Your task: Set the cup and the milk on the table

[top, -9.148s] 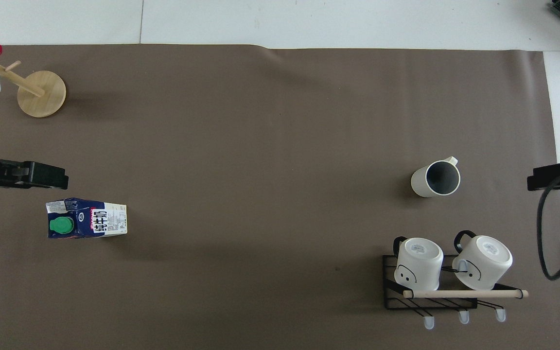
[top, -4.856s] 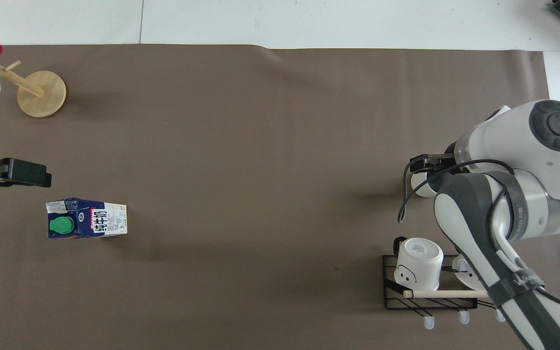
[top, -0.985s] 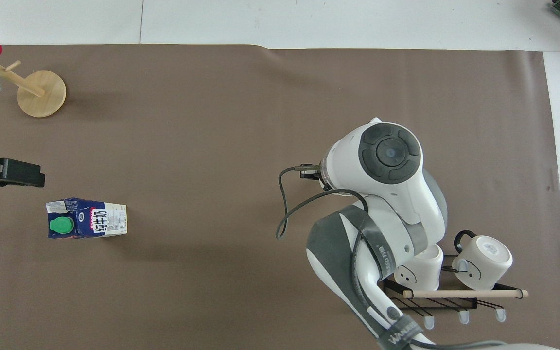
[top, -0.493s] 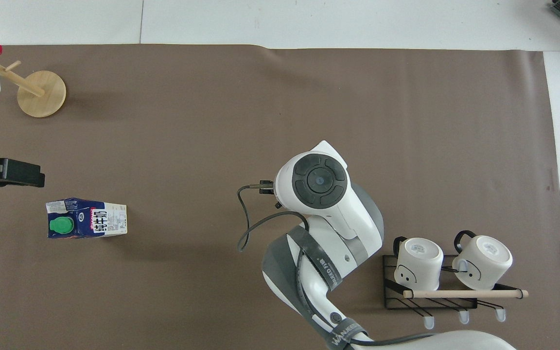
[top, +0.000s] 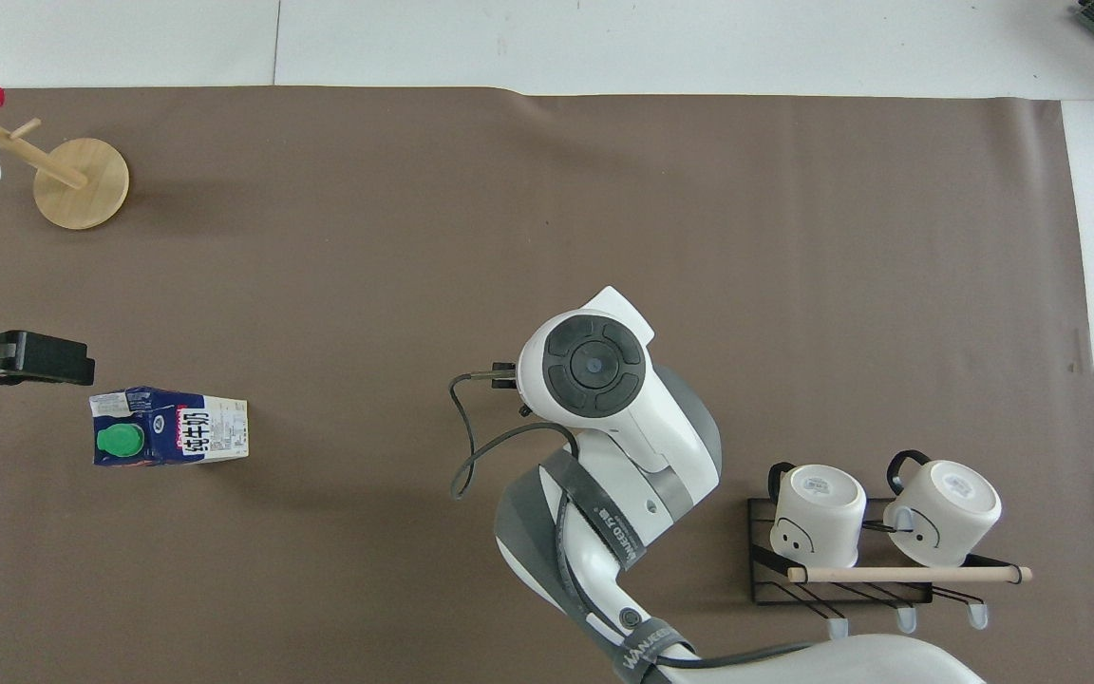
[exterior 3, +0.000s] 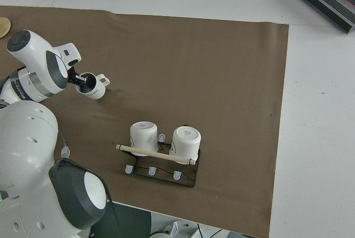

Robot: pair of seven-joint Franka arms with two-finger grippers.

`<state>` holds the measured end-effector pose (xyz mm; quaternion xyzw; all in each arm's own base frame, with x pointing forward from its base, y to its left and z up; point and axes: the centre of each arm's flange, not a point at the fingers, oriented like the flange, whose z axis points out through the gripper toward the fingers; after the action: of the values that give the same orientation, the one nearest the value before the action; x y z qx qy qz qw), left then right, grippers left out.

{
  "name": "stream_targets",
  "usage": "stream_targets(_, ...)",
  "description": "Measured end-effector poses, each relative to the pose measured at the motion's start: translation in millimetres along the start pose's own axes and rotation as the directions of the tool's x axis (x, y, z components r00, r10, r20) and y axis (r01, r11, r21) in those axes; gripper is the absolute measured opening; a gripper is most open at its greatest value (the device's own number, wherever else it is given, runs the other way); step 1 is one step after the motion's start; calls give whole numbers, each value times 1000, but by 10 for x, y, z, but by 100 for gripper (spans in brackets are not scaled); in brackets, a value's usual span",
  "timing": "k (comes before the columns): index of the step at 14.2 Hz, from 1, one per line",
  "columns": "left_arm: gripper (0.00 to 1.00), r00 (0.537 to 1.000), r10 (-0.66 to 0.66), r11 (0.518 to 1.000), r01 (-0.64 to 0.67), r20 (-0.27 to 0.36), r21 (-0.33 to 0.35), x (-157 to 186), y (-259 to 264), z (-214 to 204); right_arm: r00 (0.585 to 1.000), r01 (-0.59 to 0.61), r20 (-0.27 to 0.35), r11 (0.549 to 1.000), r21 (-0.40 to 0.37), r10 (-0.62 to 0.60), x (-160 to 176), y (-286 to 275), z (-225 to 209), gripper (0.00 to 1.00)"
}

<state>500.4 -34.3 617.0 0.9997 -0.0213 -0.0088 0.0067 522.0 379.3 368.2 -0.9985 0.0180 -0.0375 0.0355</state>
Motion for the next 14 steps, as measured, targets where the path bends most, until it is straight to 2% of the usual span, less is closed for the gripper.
stream_targets(6, 100, 1000, 10, 1000, -10, 0, 5, -59, 57, 409, 1000, 26, 5, 999, -37, -26, -45, 22, 141, 4)
stream_targets(14, 100, 1000, 13, 1000, -13, -21, 9, -211, 47, 862, 996, 83, 16, 995, -49, -82, -79, 45, 200, 4)
